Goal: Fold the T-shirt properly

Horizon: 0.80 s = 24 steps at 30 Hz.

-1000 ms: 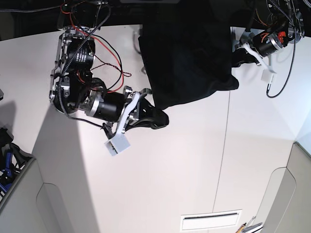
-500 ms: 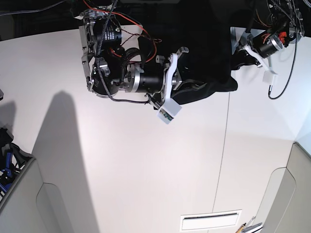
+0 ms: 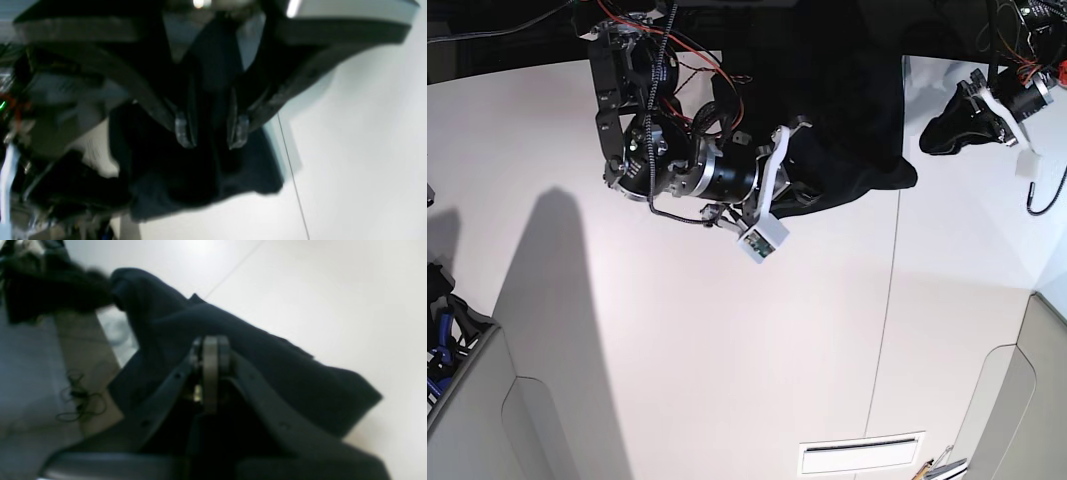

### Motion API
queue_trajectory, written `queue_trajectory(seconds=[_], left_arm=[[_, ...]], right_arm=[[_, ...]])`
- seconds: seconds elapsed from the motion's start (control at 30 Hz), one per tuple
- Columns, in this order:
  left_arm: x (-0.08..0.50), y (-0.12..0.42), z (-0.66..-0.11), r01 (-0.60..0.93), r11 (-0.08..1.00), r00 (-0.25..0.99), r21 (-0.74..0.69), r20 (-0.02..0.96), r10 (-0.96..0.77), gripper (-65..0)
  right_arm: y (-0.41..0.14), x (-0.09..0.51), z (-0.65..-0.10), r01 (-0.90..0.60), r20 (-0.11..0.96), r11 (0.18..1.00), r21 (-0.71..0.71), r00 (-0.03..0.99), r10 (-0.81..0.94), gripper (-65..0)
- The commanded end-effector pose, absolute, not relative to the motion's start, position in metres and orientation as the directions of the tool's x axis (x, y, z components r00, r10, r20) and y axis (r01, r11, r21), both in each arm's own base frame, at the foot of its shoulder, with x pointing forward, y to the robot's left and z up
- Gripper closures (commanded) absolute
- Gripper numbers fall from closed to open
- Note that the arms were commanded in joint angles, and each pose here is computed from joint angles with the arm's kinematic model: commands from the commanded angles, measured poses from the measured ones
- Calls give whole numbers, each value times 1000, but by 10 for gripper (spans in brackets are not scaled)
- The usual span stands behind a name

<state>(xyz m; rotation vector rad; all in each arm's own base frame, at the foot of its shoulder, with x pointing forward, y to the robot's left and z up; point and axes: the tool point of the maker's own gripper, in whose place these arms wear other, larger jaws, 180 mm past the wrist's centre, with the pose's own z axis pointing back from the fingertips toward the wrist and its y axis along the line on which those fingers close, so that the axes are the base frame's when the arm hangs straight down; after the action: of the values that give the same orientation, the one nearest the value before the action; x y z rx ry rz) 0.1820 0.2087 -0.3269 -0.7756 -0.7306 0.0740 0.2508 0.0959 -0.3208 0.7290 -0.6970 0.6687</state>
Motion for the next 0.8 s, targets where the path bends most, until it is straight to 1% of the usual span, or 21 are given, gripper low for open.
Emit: queue_trajectory(seconds=[0.0,0.1,0.2,0.5,0.63,0.77], left_arm=[[183,208,-312,242,728,733,-641,613,295,-188],[174,196,-304,295,739,747,-606,628,218,-188],[168,180,-301,347,724,761,-597,630,155,-188],[152,116,-312,441,586,816,-680,576,54,-187],[141,94,-321,469,554,835,-688,550,-23,-185],[135,81,-321,517,548,820,-658,563,-99,-184]], right_arm=[[99,259,-308,-747,787,565,351,562,255,0],[97,261,-314,-736,777,572,362,578,251,0],[97,262,-316,-730,774,574,371,585,244,0],[97,262,-317,-730,773,574,371,586,244,0],[97,262,-317,-730,773,574,371,586,244,0],[97,262,-317,-730,773,574,371,586,244,0]])
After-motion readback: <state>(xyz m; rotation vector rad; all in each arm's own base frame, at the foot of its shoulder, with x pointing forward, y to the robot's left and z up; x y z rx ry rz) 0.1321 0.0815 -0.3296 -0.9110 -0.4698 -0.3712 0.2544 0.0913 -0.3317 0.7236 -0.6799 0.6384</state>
